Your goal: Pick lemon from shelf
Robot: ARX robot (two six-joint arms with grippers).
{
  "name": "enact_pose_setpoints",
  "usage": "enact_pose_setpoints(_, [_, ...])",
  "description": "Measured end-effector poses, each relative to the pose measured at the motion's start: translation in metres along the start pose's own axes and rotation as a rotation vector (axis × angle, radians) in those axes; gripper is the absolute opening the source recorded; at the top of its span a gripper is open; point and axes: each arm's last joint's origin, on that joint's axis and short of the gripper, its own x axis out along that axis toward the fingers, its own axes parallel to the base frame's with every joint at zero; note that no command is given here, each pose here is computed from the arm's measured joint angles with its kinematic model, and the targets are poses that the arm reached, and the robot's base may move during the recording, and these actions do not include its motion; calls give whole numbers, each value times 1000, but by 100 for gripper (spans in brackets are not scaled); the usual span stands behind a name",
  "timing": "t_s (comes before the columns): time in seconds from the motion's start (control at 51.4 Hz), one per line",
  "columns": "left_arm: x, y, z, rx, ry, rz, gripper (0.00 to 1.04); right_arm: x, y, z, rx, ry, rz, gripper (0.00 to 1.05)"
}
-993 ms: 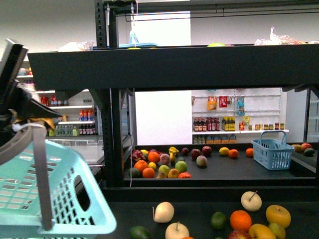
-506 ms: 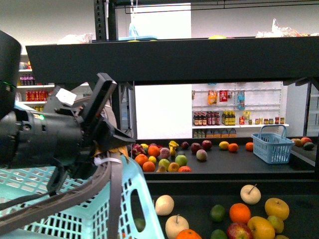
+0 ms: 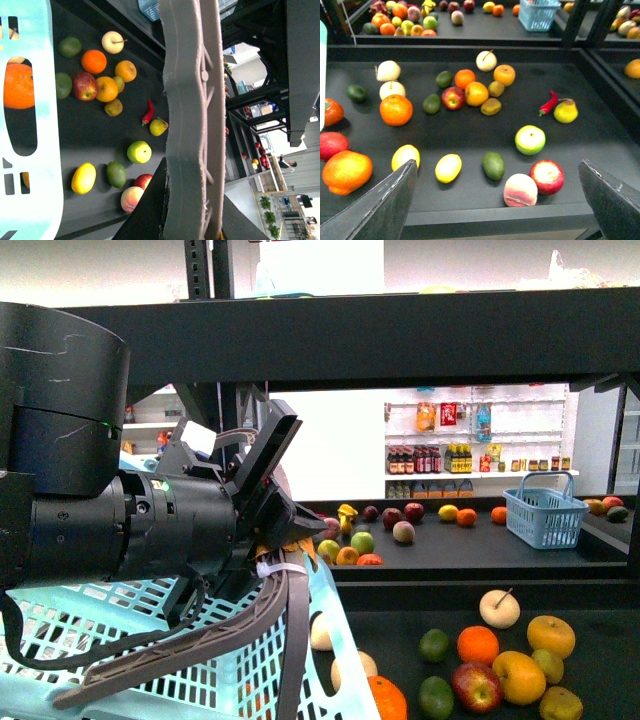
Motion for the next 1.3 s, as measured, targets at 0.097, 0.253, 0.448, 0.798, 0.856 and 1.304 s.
enact_pose_setpoints(0.097, [0,0,0,6,1,-1,9,30,-4,24,41,46,80,97])
enact_pose_setpoints(0.253, [0,0,0,5,1,-1,9,99,-9,49,99,182,201,97])
enact_pose_setpoints(0.448, [0,0,0,9,2,-2,9,186,-5,39,122,374,270,97])
enact_pose_setpoints(0.798, [0,0,0,9,2,-3,9,284,25,-25,83,599,274,97])
enact_pose_setpoints(0.856, [0,0,0,9,2,-3,9,292,31,-40,55,633,269,97])
enact_pose_setpoints(1.304, [0,0,0,9,2,-2,9,337,57,-113,-49,722,245,97])
